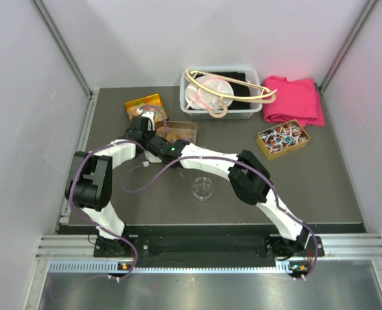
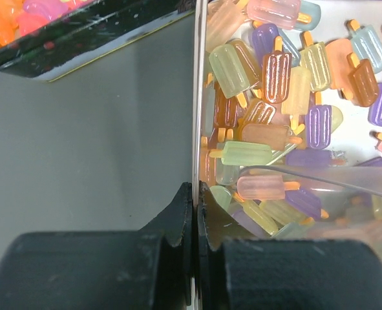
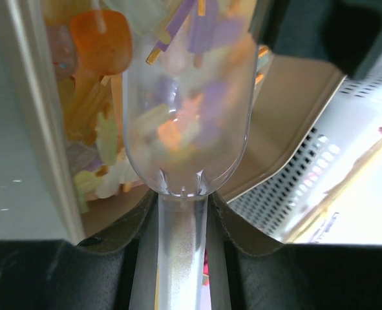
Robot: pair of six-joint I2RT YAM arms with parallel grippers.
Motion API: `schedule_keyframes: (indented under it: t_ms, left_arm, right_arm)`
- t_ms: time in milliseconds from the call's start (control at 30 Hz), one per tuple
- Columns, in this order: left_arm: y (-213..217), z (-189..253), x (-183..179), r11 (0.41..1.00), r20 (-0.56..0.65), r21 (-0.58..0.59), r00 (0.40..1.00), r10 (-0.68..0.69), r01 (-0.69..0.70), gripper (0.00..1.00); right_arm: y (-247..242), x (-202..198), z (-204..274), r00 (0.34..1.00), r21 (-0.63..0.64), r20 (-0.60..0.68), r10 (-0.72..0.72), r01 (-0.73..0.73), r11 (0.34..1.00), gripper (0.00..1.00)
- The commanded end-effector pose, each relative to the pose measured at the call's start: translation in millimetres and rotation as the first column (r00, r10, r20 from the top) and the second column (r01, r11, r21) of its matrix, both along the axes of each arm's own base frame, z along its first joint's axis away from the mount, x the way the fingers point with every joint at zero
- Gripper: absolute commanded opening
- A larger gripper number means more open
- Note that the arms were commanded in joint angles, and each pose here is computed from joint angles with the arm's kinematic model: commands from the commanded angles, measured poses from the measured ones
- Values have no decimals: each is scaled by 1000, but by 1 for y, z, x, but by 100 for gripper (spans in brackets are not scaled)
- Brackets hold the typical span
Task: Pack the candies
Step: Scoop the fake candies from the storage box.
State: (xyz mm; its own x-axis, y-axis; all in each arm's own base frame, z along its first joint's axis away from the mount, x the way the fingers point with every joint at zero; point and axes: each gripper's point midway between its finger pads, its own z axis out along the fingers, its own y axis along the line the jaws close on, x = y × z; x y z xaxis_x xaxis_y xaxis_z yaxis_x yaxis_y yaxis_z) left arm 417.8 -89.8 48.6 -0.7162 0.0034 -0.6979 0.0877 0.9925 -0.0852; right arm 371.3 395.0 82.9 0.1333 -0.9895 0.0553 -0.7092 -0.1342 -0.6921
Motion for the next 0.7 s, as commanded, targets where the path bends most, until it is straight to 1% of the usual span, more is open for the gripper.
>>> schedule_keyframes:
  t_ms: [0, 67, 200, 233, 367, 500, 533, 633, 667]
  left_arm:
    - [-44, 96, 38, 982, 299, -157, 953, -51, 102, 0]
    - [-44, 96, 39, 983, 302, -150, 952, -53, 102, 0]
    - [-44, 94, 38, 983, 300, -147, 952, -58, 106, 0]
    - [-44, 94, 39, 983, 300, -147, 952, -58, 106, 0]
    - [-43, 92, 39, 984, 296, -145, 953, -58, 105, 0]
    - [-43, 93, 40, 984, 298, -145, 953, -59, 106, 0]
    - [-43, 92, 40, 984, 295, -144, 953, -61, 107, 2]
    - [-45, 91, 39, 982, 290, -149, 954, -70, 117, 15]
    - [-46, 89, 39, 981, 285, -150, 956, -74, 121, 15]
  right_arm:
    - [32, -51, -29, 976, 119, -202, 87, -64, 991, 0]
    - [31, -53, -22, 973, 170, -218, 75, -37, 985, 0]
    - [15, -50, -22, 970, 211, -241, 25, 27, 977, 0]
    - [16, -48, -19, 972, 244, -235, 15, 44, 969, 0]
    - [7, -38, -13, 977, 272, -210, -30, 88, 958, 0]
    - [5, -29, -1, 978, 339, -194, -71, 135, 931, 0]
    - [5, -27, 1, 979, 355, -185, -81, 143, 924, 0]
    - [5, -18, 6, 983, 382, -140, -115, 161, 910, 0]
    - [5, -16, 6, 984, 386, -132, -124, 166, 907, 0]
